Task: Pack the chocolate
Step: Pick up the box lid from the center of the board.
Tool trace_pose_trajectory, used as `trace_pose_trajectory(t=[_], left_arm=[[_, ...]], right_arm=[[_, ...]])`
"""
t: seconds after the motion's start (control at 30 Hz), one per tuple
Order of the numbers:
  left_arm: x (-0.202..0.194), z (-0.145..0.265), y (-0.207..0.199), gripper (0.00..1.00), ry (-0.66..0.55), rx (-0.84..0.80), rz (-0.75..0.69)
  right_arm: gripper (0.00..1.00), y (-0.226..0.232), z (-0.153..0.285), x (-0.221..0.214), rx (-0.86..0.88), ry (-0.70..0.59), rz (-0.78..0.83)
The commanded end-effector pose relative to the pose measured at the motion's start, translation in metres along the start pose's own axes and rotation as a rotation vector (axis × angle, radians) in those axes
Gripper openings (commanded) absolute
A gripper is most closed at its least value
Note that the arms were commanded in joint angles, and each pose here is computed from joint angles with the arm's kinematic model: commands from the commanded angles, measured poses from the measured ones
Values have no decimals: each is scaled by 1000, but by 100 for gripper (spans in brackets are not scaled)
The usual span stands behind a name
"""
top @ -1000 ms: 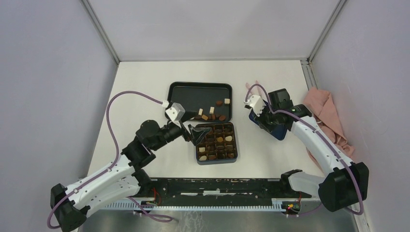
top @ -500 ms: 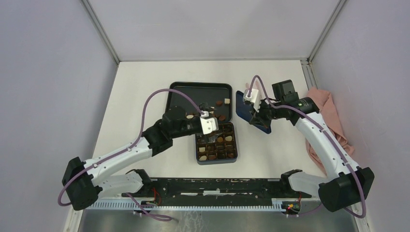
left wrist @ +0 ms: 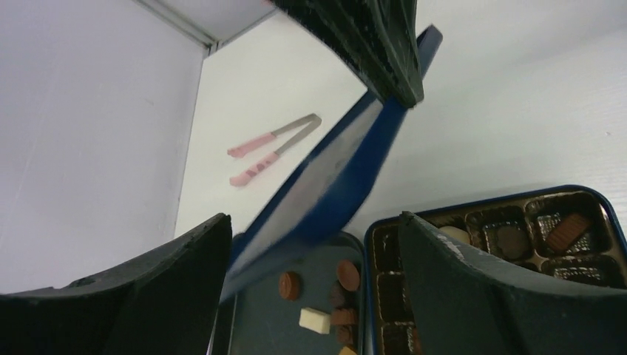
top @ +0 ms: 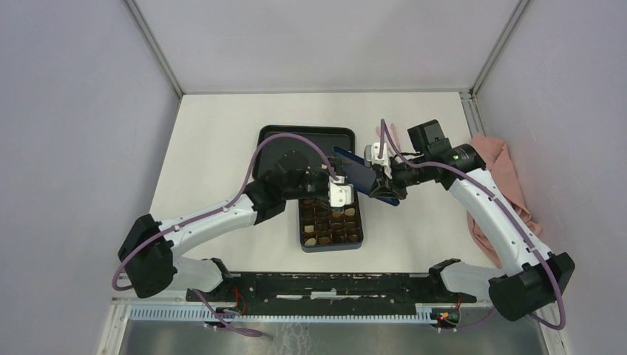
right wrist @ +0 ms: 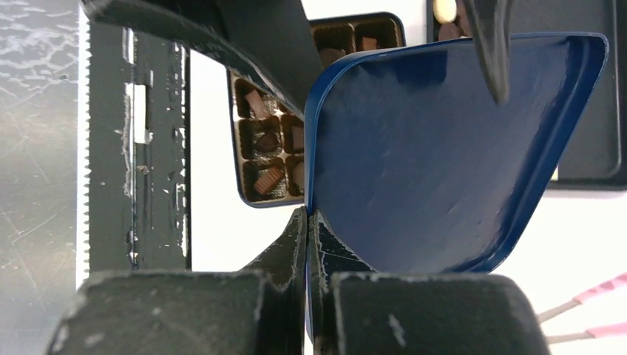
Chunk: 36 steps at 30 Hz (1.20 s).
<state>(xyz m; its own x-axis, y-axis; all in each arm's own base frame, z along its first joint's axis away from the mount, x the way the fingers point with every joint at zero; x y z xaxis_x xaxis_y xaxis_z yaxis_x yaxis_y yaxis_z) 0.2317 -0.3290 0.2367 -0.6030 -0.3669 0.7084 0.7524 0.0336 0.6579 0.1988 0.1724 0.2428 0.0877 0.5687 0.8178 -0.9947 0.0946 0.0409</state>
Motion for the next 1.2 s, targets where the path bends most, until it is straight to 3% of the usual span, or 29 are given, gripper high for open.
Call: trace_pose_trajectory(t=[0.0, 0.17, 0.27, 0.33, 0.43, 0.57, 0.6, 0.73, 0.83, 1.03, 1.17], left_arm=[[33, -14, 15, 85, -108, -20, -132], [33, -22, 13, 63, -77, -78, -170], [28, -24, 10, 39, -34, -131, -189], [27, -24, 9, 17, -17, -151, -189], [31, -19, 10, 2, -25, -154, -192], [40, -8, 12, 2, -45, -122, -150], [43, -4, 13, 2, -49, -103, -131], [57, 18, 21, 2, -73, -1, 25], [63, 34, 25, 2, -70, 80, 226], [51, 64, 33, 2, -3, 255, 754], [32, 85, 38, 2, -57, 311, 1036]], right_arm=[[0, 12, 2, 27, 88, -81, 95], [0, 17, 2, 32, 116, -86, 117], [0, 18, 1, 32, 128, -82, 120], [0, 18, 1, 32, 131, -80, 122], [0, 16, 2, 33, 119, -74, 127], [0, 4, 6, 44, 54, -75, 132], [8, -1, 9, 49, 22, -79, 133], [61, -18, 28, 81, -123, -141, 215], [85, -27, 46, 109, -234, -203, 276], [91, -29, 63, 148, -248, -285, 331], [92, -18, 59, 156, -172, -361, 349]])
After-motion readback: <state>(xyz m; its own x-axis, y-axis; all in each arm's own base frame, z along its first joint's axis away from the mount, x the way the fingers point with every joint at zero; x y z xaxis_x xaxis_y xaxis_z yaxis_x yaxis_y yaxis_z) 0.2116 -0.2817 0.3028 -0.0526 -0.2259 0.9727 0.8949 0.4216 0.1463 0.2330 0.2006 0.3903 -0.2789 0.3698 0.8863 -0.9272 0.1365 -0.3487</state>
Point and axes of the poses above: each gripper's point midway between its finger pads, its own z axis back along the fingers, its own y axis along the line the jaws close on, x = y × z, the point moved 3 cm from there along z, back along the fingers, and after that the axes turned 3 degrees about -z, right-handed, at the moved point
